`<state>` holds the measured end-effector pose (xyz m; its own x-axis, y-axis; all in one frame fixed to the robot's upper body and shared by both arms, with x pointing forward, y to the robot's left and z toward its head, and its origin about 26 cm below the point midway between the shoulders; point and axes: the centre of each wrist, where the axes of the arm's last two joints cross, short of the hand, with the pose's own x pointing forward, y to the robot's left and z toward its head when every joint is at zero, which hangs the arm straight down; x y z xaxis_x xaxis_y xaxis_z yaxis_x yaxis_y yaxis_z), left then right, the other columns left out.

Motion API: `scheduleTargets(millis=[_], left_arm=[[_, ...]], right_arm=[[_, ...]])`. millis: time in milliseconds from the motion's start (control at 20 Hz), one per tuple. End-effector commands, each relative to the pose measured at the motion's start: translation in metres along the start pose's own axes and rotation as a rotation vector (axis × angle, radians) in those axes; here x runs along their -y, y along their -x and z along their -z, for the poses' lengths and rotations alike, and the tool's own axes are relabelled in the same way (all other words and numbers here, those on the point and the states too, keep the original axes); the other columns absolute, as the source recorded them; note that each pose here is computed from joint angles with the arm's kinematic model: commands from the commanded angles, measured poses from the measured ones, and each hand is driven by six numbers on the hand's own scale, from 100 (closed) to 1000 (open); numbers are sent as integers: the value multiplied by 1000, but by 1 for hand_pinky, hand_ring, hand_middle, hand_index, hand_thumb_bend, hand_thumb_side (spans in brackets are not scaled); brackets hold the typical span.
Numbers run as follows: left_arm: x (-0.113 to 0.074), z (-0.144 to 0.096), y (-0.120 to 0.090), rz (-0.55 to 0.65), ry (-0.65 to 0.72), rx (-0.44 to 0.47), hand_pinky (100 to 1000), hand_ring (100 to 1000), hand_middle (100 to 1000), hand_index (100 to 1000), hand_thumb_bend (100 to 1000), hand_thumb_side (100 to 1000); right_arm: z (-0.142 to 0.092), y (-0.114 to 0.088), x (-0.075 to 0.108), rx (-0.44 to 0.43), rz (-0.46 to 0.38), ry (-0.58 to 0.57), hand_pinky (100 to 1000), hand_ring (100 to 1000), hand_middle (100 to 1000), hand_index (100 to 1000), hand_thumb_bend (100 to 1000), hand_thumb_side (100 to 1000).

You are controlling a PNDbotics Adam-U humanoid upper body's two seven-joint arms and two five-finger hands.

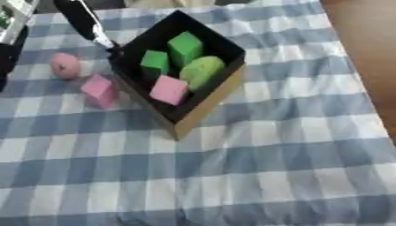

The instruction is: Pick up objects on the table and place them in the box.

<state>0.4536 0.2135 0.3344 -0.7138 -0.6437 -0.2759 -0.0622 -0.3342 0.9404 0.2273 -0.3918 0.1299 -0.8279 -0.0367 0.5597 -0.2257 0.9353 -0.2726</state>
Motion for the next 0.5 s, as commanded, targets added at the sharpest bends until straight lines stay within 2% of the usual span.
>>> scheduleTargets(millis=[50, 500], left_arm=[[-9, -27, 12, 109, 121, 41, 910, 944, 849, 923, 769, 380], [10, -42, 24, 99, 226, 0, 909, 946, 857, 927, 798, 371]], right_arm=[[5, -7, 4, 21, -33, -34, 973, 1000, 456, 1000, 100, 523], [3, -6, 3, 28, -40, -32, 974, 1000, 453, 1000, 100, 523]])
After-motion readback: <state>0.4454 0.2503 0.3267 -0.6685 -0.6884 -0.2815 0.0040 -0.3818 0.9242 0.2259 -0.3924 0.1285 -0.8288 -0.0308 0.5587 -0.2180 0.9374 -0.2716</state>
